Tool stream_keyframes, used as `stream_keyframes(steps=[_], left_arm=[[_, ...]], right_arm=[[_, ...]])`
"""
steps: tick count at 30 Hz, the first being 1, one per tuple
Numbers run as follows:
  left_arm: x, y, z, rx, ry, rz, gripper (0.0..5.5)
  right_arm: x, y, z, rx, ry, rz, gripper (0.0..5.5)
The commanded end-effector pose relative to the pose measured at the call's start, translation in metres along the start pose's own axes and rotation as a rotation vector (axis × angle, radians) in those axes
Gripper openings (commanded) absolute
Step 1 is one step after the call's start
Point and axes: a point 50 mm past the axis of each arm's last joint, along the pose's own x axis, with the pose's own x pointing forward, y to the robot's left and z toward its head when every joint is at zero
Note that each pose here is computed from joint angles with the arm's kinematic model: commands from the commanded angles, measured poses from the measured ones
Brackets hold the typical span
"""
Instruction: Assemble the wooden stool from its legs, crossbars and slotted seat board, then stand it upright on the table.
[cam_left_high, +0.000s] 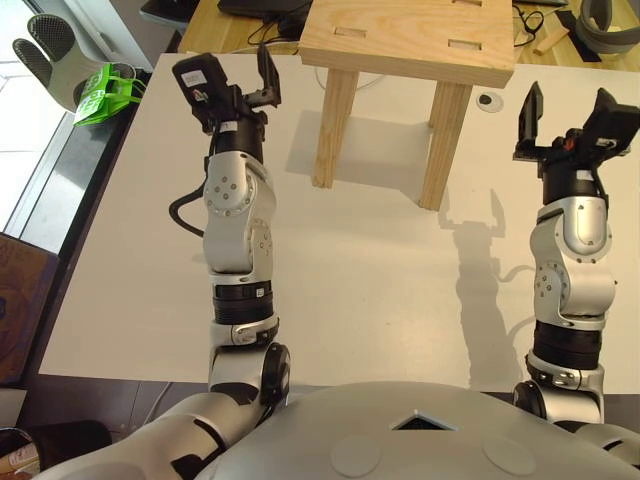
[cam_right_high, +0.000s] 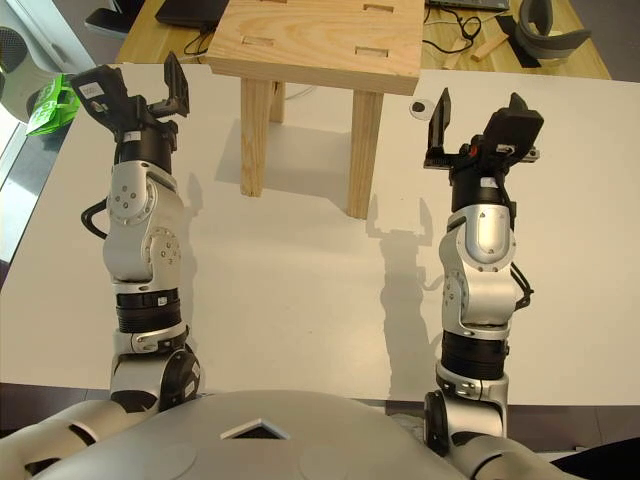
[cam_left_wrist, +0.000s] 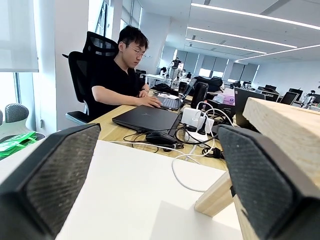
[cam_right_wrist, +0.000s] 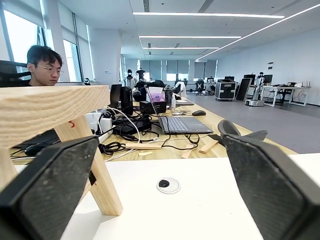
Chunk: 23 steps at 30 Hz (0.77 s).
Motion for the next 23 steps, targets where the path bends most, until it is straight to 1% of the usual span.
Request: stream_keyframes(steps=[1,3,4,8,11,14,16,19,23], left_arm=[[0.006,-0.006,0.009,0.003,-0.031,-0.054,4.31],[0.005,-0.006,0.007,0.007,-0.010,-0.062,4.31],[0.005,-0.007,0.005,0.000,0.003,-0.059,4.31],[0.006,-0.013,-0.006,0.019,0.089,0.018,4.31],[0.005,-0.022,-0.005,0.082,0.072,0.050,4.31],[0.002,-0.032,0.000,0.157,-0.026,0.011,4.31],[0.000,-0.035,0.002,0.170,-0.087,-0.001,4.31],[-0.001,-0.032,-0.004,0.188,-0.070,0.011,4.31],[0.002,-0.031,-0.012,0.135,0.027,-0.023,4.31]], right_arm=[[0.006,0.005,-0.005,0.052,0.023,0.005,4.59],[0.005,0.010,-0.012,0.049,0.067,0.020,4.59],[0.004,0.011,-0.014,0.013,0.085,0.014,4.59],[0.000,0.016,-0.019,-0.038,0.146,0.039,4.59],[0.000,0.016,-0.015,-0.072,0.130,0.044,4.59],[0.003,0.015,-0.006,-0.054,0.013,0.029,4.59],[0.004,0.013,-0.007,-0.045,0.012,0.015,4.59],[0.005,0.010,-0.010,-0.018,0.025,-0.001,4.59],[0.004,0.012,-0.012,0.073,0.043,0.029,4.59]])
